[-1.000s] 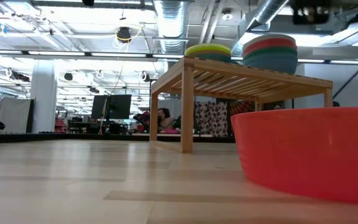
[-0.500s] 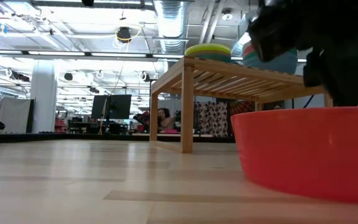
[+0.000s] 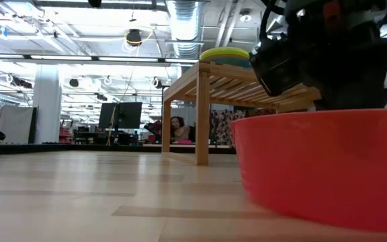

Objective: Place and stack bowls onto a shelf
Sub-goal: Stack the small orange bowl on top of the small yellow bowl on the shelf

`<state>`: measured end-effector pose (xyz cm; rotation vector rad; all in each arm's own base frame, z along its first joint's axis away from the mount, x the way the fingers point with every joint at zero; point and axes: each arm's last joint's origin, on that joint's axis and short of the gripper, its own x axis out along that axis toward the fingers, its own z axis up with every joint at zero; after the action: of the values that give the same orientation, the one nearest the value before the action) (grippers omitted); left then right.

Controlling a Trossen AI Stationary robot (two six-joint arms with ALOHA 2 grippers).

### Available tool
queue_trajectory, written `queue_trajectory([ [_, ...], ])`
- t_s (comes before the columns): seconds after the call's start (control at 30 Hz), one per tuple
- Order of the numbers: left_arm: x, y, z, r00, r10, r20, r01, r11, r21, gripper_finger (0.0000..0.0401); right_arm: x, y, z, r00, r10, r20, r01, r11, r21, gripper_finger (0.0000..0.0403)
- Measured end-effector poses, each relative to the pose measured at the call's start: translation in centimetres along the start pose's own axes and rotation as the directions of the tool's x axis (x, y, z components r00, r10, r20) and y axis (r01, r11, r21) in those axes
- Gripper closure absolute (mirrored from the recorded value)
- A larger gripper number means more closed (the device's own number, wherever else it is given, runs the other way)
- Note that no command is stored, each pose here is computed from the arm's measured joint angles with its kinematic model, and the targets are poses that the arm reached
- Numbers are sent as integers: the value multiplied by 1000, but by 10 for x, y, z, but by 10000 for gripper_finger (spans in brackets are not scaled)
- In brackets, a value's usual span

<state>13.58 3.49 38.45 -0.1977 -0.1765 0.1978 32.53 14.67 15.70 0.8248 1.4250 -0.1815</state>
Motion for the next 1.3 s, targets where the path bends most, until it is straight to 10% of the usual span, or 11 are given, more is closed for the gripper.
queue_trajectory([
  [0.3,0,0,0,1000,0,1,0,1000,0,221,-33,0,6,996,59,69,-57,998,-34,383],
  [0.67,0,1,-4,999,10,-44,-9,1000,22,221,-135,-19,19,928,258,269,-256,966,-42,386],
  [0.87,0,1,-4,999,16,-47,-15,999,30,221,-208,-23,30,811,372,452,-359,926,-119,386],
  [1.3,0,1,-4,999,21,-38,-19,999,42,221,-342,-99,73,710,-50,703,-87,984,158,386],
])
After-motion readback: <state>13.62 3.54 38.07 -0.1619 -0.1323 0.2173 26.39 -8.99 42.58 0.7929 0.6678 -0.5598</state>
